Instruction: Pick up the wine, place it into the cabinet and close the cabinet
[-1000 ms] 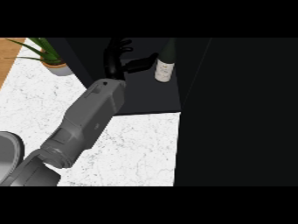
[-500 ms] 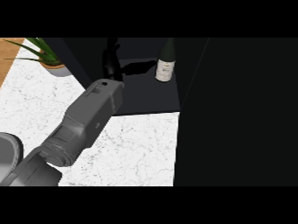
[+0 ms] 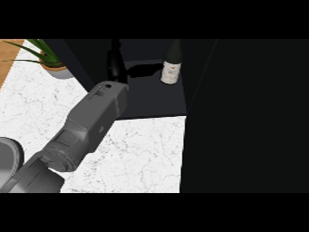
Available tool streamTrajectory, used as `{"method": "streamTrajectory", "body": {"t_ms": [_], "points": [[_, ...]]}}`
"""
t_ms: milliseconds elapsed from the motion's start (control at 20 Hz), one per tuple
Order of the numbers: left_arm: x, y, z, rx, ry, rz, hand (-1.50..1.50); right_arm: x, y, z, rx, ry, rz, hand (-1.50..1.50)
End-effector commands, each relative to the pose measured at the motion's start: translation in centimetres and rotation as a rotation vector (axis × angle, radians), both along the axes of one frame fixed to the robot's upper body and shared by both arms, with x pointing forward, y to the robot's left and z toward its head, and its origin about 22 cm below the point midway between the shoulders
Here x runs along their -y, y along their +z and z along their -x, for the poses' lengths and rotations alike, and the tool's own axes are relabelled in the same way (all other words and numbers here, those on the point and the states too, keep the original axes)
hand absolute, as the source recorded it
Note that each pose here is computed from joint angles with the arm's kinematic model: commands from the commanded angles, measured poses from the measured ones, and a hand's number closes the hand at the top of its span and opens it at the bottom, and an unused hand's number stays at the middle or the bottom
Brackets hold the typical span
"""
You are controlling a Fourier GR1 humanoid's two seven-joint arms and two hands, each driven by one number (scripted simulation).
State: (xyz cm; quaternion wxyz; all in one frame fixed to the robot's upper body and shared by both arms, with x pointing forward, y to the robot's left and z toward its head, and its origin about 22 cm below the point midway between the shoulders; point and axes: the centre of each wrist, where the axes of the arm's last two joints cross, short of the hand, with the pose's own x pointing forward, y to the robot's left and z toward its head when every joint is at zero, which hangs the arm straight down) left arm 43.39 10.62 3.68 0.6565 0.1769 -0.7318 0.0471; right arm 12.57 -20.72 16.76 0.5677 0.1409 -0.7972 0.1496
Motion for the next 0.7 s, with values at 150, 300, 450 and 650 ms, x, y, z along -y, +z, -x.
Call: {"method": "streamTrajectory", "body": {"t_ms": [150,300,450,650], "points": [[-1.7,0.3,-0.4,0.091,-0.073,0.011,-1.5,0.4,2.0,3.1,0.036,0.063,-0.081,-1.5],[0.2,0.0,0.2,0.122,-0.135,0.058,-1.5,0.8,2.7,4.1,0.04,0.041,-0.074,-1.5],[0.5,-0.4,0.6,0.154,-0.17,0.141,-1.5,1.0,2.7,4.5,0.029,0.035,-0.06,-1.5],[1.9,0.5,0.9,0.217,-0.226,0.164,-1.5,0.6,2.1,3.5,0.026,0.013,-0.066,-1.5]]}}
